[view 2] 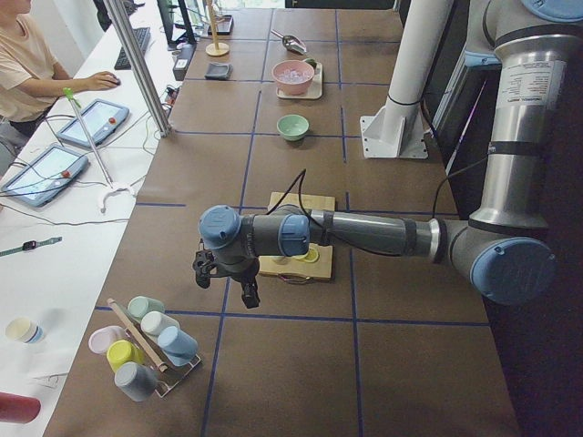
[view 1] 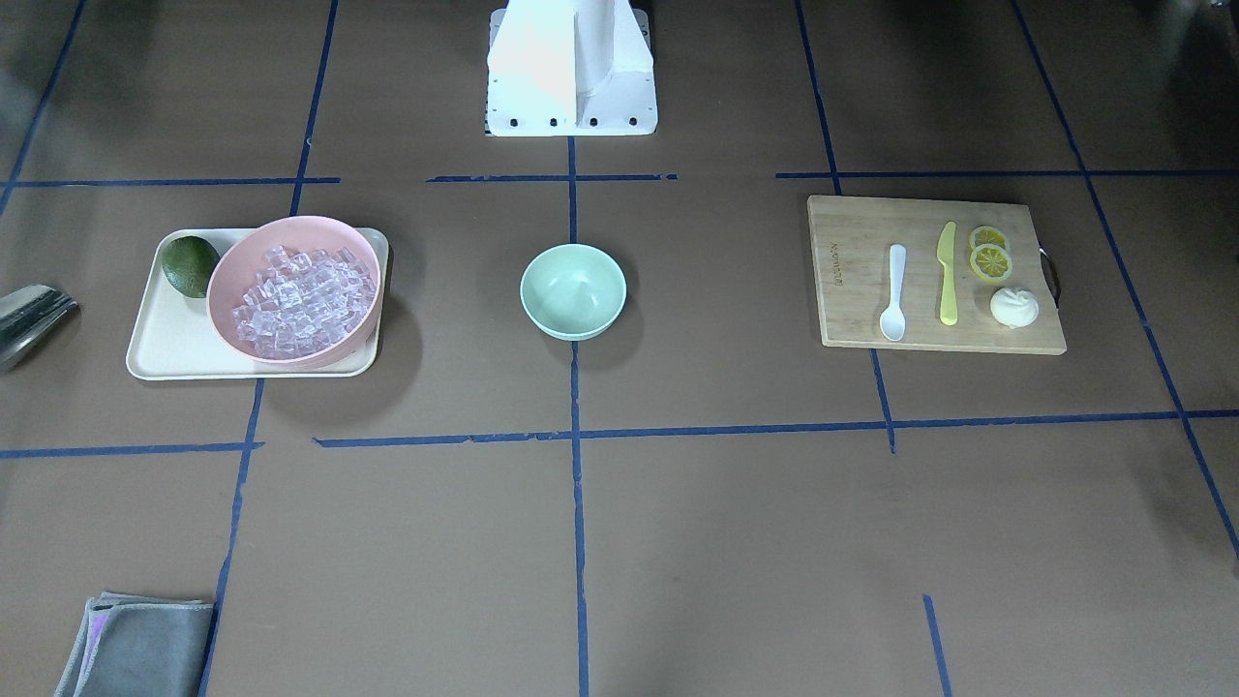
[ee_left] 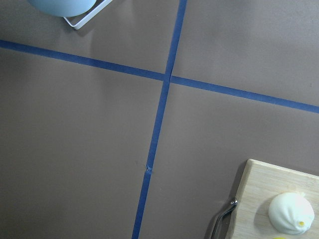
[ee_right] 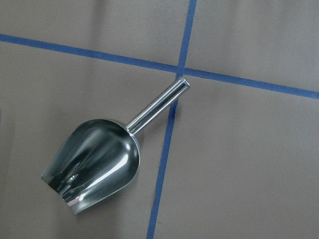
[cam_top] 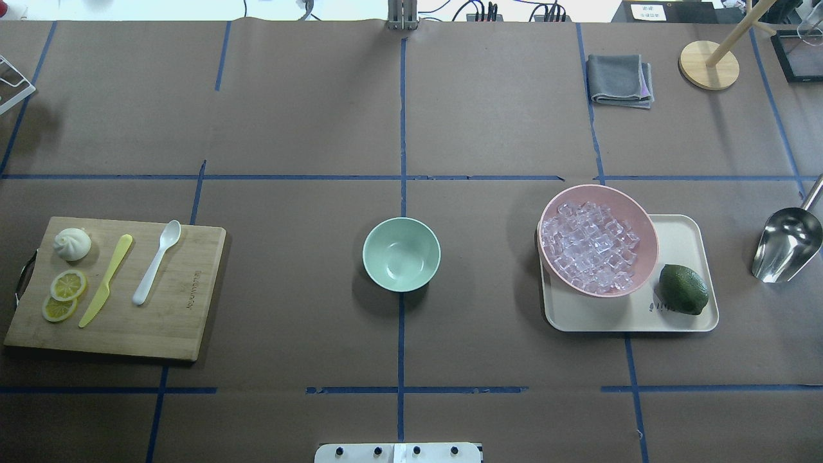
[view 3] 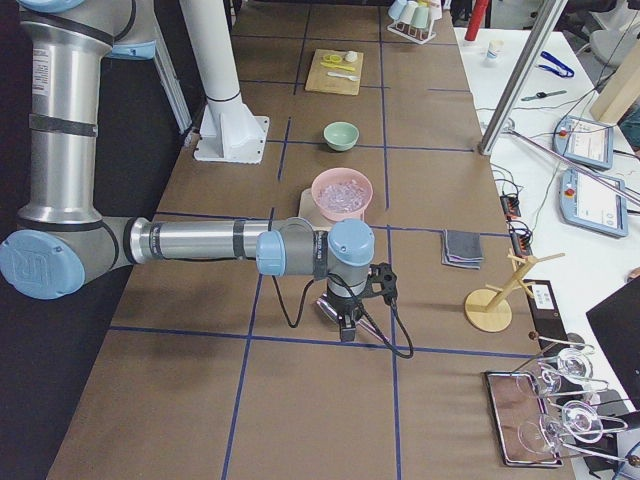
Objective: Put spoon and ice into bowl
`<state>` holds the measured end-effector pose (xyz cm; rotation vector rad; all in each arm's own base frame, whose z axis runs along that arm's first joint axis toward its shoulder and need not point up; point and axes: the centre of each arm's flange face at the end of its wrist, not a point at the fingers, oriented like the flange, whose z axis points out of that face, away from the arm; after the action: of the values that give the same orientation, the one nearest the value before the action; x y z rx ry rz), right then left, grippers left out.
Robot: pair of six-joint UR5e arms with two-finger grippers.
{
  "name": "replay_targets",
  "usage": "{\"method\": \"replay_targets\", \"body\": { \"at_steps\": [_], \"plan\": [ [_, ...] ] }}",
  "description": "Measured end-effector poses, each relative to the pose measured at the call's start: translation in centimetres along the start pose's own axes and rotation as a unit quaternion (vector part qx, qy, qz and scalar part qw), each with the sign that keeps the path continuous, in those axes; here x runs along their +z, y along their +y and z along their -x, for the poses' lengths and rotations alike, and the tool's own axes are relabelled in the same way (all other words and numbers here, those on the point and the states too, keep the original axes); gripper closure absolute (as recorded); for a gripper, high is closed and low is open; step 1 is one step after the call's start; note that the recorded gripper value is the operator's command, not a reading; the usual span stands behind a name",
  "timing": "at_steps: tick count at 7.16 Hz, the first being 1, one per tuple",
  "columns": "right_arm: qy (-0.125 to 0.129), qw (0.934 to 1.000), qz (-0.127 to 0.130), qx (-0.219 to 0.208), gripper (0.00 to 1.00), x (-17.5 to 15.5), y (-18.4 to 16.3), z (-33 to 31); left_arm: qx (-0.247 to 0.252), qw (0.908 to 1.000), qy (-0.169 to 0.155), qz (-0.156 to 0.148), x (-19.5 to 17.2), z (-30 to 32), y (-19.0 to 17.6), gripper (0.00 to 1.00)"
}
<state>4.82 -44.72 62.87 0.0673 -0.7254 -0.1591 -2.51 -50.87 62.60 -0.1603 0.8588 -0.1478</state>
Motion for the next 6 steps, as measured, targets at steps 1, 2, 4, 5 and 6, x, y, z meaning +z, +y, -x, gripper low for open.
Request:
{"method": "replay_targets", "body": {
  "at_steps": [1,2,4,5,6],
  "plan": [
    [-0.002,1.0,0.0,0.0,0.0,0.02,0.01,0.05,0.003,1.0,0.0,-0.002,-0.13,-0.19,-0.02,0.0],
    [-0.006,1.0,0.0,0.0,0.0,0.09,0.08,0.11,0.009,0.9999,0.001,-0.006,-0.45,-0.66,-0.18,0.0],
    [-0.01,1.0,0.001,0.001,0.0,0.23,0.23,0.07,0.016,0.9998,0.0,-0.011,-0.75,-1.15,-0.32,0.0],
    [-0.01,0.9999,0.001,0.002,0.0,0.32,0.28,0.0,0.015,0.9998,-0.003,-0.011,-0.74,-1.11,-0.3,0.0],
    [-0.011,0.9999,0.002,0.002,0.0,0.44,0.3,-0.02,0.017,0.9998,-0.007,-0.013,-0.74,-1.12,-0.33,0.0]
  ]
}}
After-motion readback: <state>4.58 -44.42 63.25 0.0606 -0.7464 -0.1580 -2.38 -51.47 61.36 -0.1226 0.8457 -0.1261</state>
